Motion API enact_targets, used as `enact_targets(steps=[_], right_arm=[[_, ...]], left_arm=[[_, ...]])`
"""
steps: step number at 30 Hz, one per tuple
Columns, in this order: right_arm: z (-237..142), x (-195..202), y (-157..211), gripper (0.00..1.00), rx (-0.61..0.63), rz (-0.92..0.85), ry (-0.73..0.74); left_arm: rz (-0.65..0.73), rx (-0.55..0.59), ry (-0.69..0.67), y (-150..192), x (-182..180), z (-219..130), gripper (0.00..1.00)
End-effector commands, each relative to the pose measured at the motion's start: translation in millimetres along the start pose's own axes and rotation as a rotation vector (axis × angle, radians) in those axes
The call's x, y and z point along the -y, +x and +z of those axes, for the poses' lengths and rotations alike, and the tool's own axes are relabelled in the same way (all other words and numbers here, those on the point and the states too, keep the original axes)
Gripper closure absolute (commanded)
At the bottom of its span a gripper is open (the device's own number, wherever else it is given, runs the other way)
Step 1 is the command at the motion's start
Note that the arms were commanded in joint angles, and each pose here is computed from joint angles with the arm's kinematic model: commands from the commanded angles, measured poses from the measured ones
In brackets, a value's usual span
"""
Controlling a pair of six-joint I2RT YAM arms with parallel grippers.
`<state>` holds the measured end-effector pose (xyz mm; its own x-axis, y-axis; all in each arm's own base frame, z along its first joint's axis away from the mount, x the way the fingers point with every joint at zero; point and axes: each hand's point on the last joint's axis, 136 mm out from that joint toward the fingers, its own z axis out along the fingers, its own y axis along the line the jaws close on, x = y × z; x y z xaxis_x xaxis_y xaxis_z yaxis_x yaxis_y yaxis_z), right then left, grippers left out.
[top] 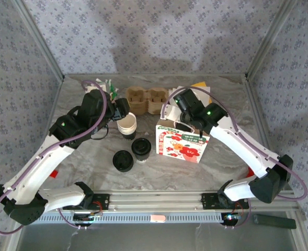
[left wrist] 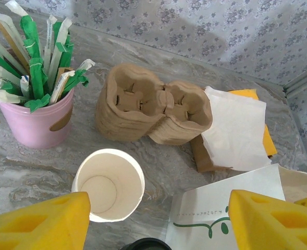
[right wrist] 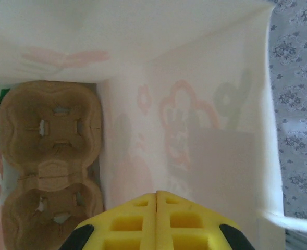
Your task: Pack the takeout coffee
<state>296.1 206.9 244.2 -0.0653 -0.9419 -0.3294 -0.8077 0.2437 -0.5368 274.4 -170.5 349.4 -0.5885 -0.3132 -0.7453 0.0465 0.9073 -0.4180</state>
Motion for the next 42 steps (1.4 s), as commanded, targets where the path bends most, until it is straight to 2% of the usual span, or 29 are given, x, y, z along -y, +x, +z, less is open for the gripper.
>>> enact_targets(steps=[1,12,26,35,42], right_arm=[[-7,9,-4,0.99,0.036,-0.03,0.064],[-10,-21,0,0.99,0.052,0.046,-0.084],[-28,16,-2,0.98,0.1,0.134,0.106],[-8,9,10,0.99,0.032,0.137,0.11],[4,-2,11,0.99,0.032,0.154,0.06]], left_arm=[[-0.014,0.024,0.006,-9,4,-8,0.29],[-0.008,0.022,0.009,-11,8,-5,0.29],[-0.003,0.013,0.018,-8,12,-2,0.29],[-0.004,0.022,0.012,-9,10,-7,0.29],[-0.004,0.022,0.012,-9,9,-7,0.29]])
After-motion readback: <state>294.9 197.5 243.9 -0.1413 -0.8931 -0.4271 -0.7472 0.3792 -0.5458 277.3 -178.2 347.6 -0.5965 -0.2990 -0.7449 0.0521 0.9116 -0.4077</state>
